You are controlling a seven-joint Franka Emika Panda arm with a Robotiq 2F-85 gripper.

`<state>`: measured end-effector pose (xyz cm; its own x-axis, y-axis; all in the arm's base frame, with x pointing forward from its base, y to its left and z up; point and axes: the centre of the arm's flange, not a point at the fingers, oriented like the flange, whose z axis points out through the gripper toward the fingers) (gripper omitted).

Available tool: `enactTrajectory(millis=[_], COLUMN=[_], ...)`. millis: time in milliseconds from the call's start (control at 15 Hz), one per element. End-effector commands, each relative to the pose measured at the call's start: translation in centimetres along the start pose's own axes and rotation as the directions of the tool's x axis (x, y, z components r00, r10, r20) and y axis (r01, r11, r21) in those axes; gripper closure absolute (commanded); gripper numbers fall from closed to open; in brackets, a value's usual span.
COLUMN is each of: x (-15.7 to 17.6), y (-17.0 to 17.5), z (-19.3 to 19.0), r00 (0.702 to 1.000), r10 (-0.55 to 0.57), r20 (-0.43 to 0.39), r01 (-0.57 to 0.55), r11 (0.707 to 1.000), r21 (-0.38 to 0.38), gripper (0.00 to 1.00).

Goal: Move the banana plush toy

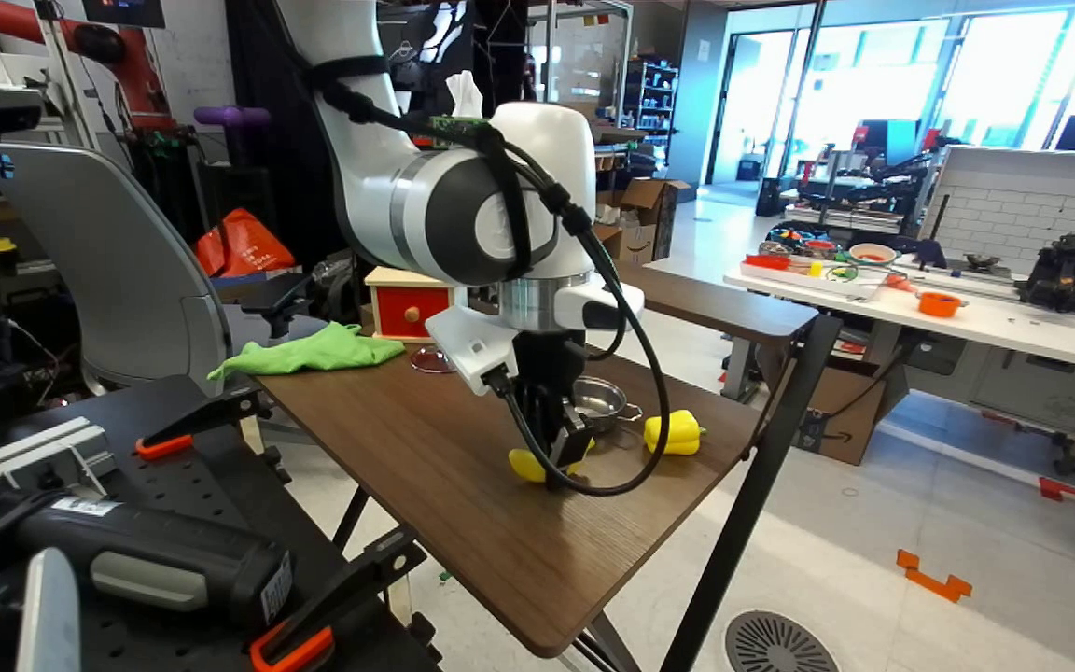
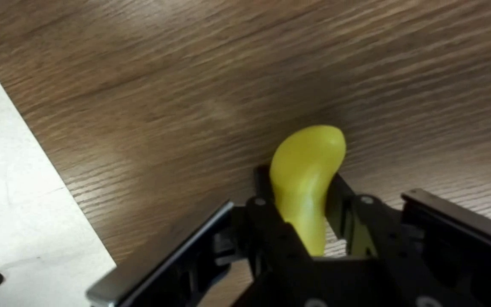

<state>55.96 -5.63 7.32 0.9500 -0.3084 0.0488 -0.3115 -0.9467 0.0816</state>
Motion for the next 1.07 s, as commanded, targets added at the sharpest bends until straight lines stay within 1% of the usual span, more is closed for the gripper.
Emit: enactTrajectory(millis=[0,200,267,400,533,667,800,1000], x=[-2.3,-4.8,-5.5,-6.6,-7.1,-7.4,-7.9,-8.4], y=[-0.1,-0.7,-1.2,-2.7,-4.7,-7.1,-9.6,-13.2], z=[-2.7,-5.4,-6.3,-8.4,-9.9,-10.9,-11.2,-10.4], r00=[0.996,0.981,0.971,0.950,0.926,0.903,0.874,0.834], r10=[-0.087,-0.194,-0.233,-0.300,-0.362,-0.413,-0.468,-0.533], r20=[-0.010,-0.029,-0.045,-0.082,-0.105,-0.117,-0.132,-0.142], r01=[0.087,0.195,0.235,0.305,0.370,0.422,0.480,0.547], r11=[0.996,0.980,0.970,0.951,0.927,0.903,0.873,0.831], r21=[0.022,0.048,0.053,0.053,0.063,0.074,0.089,0.095], gripper=[0.92,0.95,0.96,0.94,0.94,0.94,0.94,0.94])
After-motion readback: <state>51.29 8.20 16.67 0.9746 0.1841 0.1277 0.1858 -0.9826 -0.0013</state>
